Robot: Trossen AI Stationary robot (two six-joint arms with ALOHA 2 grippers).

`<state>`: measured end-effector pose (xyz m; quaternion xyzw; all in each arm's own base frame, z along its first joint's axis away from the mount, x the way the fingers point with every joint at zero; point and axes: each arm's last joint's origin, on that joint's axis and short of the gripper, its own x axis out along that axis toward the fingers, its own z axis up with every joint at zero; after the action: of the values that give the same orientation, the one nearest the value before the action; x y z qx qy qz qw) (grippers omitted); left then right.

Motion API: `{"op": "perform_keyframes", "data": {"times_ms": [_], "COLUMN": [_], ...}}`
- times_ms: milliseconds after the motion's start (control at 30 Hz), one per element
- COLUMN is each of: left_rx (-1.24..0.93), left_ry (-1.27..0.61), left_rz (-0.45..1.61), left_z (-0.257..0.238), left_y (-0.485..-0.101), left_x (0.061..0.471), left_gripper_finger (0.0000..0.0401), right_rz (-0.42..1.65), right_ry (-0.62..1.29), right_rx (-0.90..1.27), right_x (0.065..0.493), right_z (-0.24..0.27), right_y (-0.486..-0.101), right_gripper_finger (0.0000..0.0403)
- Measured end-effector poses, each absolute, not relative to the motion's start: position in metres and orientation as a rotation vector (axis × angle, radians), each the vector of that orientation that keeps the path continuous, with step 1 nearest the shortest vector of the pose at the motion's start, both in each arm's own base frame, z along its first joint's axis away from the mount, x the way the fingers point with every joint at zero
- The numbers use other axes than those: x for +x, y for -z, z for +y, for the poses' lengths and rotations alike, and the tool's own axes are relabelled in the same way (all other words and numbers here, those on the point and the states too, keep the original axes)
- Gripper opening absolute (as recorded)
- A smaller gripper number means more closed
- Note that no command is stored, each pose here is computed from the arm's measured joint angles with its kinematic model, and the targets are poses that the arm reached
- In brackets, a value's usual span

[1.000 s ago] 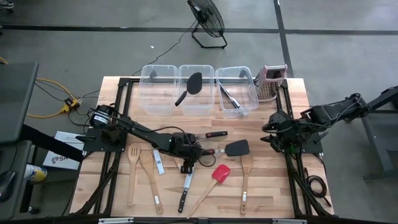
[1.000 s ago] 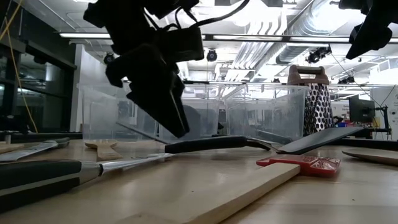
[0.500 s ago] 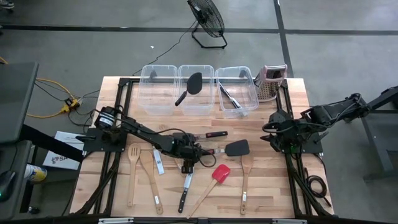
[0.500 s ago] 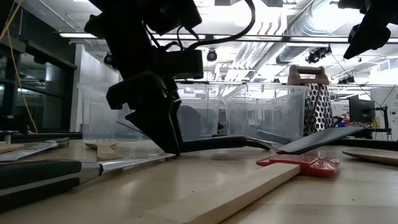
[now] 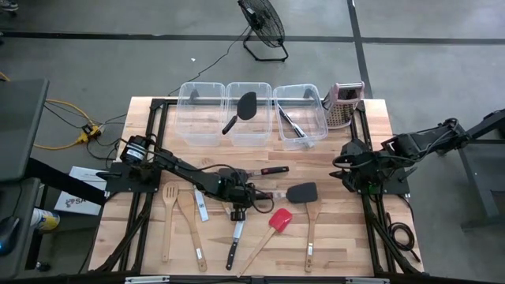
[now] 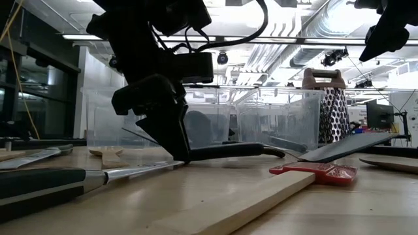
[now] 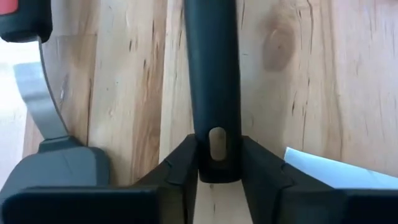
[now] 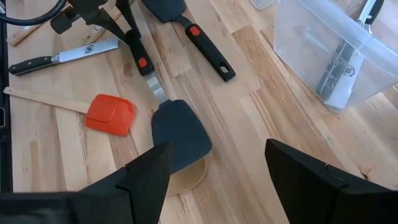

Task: Pick & Place Kitchen Items
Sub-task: Put the black spatula into the transparent middle bin

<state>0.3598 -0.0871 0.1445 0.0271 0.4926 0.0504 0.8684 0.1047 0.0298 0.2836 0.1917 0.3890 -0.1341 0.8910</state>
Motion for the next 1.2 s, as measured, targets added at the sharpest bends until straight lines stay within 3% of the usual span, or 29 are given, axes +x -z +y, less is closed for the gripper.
{"op": "perform_keyframes", "data": {"times_ms": [333, 633, 1200], "left_rx": [0.000, 0.004, 0.055], "left_ry": [-0.144, -0.189, -0.241], "left_rz": [1.028, 1.094, 1.147], "left_z": [-0.086, -0.087, -0.089], "left_y": [-0.147, -0.171, -0.277], "left_x": [0.359, 0.364, 0.375], "left_gripper_finger": [0.0083, 0.0082, 0.0082], "right_rz": [0.806, 0.806, 0.806], "right_ry": [0.282, 0.284, 0.285], "right_rx": [0.406, 0.413, 0.413], "right_x": [0.105, 0.105, 0.105], "right_z": [0.030, 0.030, 0.030], "right_y": [-0.284, -0.284, -0.284], "right_gripper_finger": [0.0251, 0.0251, 0.0251]}}
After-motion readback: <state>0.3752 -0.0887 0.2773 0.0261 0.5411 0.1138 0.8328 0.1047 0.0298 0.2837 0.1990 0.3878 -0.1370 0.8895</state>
